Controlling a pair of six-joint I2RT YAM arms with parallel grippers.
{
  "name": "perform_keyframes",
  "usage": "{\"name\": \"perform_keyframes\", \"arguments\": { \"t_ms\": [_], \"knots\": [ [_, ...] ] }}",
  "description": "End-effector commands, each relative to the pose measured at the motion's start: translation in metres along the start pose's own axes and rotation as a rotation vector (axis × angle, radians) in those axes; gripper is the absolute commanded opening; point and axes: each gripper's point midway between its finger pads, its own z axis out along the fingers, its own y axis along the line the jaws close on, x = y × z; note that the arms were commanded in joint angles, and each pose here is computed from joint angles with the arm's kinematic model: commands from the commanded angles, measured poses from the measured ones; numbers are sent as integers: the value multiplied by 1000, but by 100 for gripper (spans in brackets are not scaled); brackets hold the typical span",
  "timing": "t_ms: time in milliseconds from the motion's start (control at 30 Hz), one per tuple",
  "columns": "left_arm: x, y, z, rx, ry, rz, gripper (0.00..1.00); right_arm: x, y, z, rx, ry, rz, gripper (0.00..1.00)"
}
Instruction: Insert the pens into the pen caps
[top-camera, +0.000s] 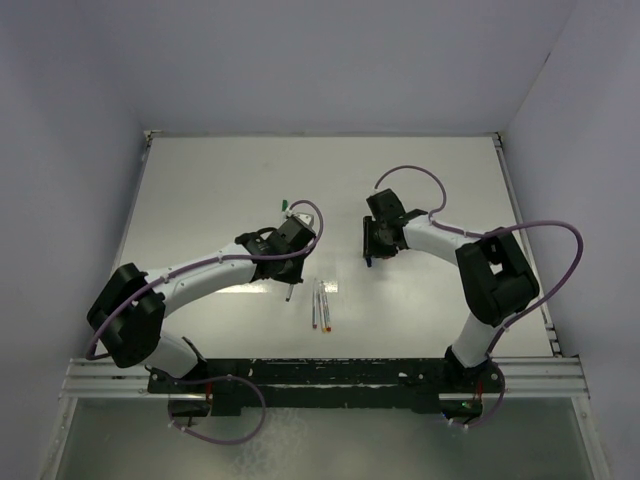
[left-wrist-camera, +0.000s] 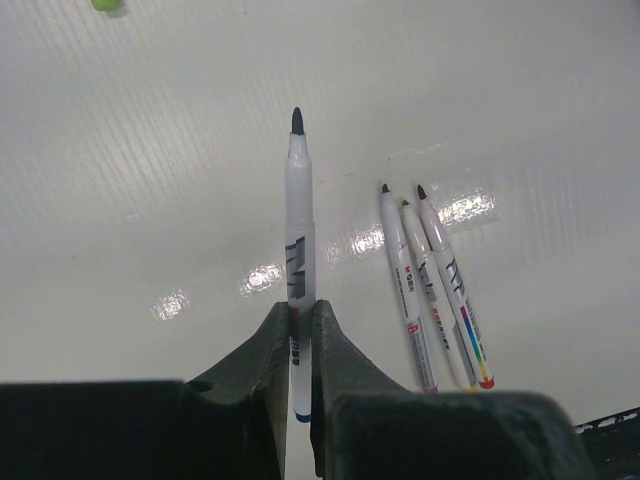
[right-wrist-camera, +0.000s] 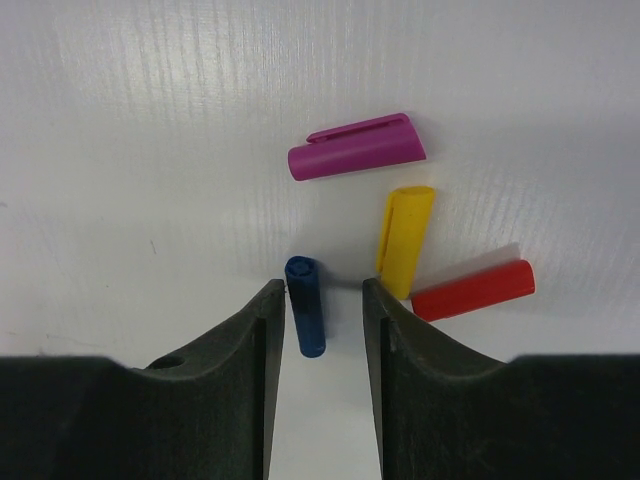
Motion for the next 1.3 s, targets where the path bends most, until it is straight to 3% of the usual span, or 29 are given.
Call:
{"name": "perform_keyframes", "arguments": {
  "t_ms": [0,900,1167,1267],
  "knots": [
    [-10,-3,-6,13,-52,-18,0,0,-6,-3,44,4,-2,39],
    [-9,2,-8,-6,-54,-14,0,54,-31,14,180,180,-111,33],
    [-6,8,-9,-28,-50,2,0,67,-28,20,227,221,-154,26],
    [-6,10,-11,-33,-55,1,0,72,-27,20,230,241,-157,15]
  ]
}}
